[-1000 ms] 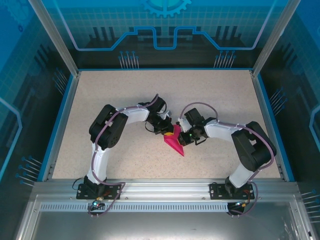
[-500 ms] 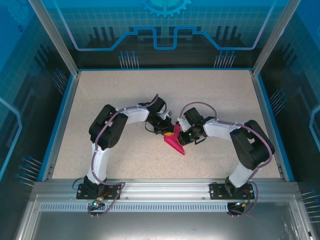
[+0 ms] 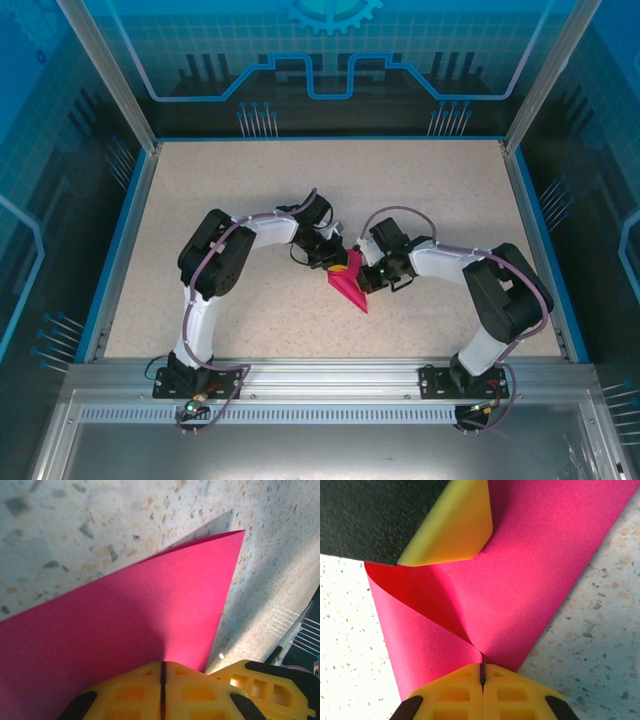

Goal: Fold a paper plane with a square sheet of paper (fold left side to right side)
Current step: Third fold the triangle at the center of the table.

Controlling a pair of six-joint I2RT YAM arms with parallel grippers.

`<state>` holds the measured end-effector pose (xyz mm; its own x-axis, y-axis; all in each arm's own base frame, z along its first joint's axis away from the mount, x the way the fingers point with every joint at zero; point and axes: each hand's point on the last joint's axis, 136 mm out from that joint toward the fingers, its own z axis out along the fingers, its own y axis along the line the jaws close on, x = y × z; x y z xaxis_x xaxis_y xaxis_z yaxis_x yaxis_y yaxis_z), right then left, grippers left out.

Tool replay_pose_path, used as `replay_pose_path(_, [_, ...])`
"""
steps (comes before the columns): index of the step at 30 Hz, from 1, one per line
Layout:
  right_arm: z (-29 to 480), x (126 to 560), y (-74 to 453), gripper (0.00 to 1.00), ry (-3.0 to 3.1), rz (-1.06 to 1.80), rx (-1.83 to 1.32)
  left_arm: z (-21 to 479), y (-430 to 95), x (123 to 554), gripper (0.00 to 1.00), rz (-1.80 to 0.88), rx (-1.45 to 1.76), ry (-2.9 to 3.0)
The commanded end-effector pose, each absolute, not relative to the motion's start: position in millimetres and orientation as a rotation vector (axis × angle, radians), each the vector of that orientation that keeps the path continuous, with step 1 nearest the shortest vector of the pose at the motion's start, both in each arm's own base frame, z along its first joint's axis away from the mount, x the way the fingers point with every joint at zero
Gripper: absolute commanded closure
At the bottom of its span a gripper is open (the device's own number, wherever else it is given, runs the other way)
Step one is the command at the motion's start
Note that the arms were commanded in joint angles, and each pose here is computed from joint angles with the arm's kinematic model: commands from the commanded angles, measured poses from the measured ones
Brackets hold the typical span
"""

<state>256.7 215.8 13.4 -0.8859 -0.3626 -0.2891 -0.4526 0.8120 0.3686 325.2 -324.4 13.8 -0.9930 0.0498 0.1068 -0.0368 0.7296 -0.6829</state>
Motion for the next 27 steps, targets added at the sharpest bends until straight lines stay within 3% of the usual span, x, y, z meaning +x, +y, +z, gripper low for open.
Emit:
replay_pose_path(1, [10.9, 253.4, 211.5, 1.0, 2.826, 0.656, -0.604, -17.3, -304.3, 297.4, 0.9, 0.91, 0.033, -2.798])
replay_pose_path(27, [10.7, 260.6, 212.3, 1.0, 2.838, 0.621, -0.62, -13.4, -304.6, 298.5, 0.9, 0.921, 0.028, -2.803])
